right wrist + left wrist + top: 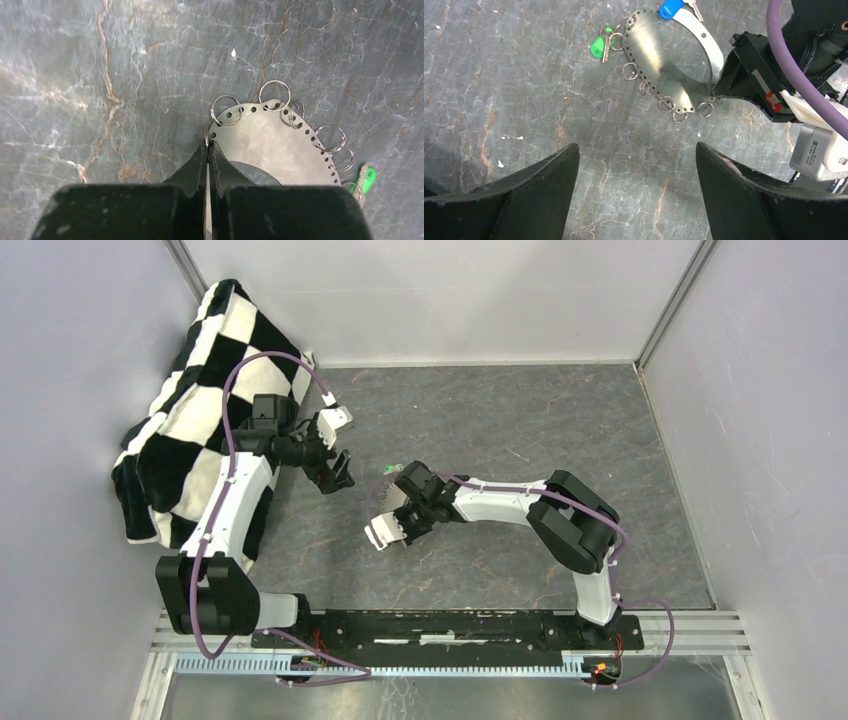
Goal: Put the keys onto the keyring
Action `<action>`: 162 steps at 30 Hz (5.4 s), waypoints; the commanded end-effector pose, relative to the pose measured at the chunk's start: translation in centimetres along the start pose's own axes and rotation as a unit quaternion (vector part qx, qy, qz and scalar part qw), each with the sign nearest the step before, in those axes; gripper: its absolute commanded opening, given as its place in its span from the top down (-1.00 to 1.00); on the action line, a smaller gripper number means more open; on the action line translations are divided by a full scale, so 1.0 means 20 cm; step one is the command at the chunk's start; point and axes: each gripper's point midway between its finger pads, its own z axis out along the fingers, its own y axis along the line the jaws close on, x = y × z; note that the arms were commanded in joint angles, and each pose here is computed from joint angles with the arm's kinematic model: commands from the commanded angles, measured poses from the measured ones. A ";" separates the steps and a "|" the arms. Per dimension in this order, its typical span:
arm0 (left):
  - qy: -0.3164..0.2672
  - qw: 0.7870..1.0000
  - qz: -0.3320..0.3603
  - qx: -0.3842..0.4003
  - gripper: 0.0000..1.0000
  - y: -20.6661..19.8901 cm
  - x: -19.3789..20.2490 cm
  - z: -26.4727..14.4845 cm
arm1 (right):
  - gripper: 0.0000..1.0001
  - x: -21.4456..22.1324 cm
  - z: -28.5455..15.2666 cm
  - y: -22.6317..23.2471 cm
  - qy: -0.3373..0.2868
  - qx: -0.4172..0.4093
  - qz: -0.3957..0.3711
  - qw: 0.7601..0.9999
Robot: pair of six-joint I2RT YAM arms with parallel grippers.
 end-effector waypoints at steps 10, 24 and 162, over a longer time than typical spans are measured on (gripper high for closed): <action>0.013 0.991 0.095 0.093 -0.73 -0.36 0.10 -0.18 | 0.99 -0.48 -0.31 -0.15 -0.184 0.070 0.116 0.973; -0.112 0.974 0.174 0.094 -0.47 -0.71 -0.01 -0.34 | 0.99 -0.74 -0.63 -0.30 -0.289 0.144 0.272 0.907; -0.246 0.935 0.133 0.219 0.84 -0.93 -0.37 -0.43 | 0.94 -1.20 -1.10 -0.16 -0.328 0.057 0.298 0.895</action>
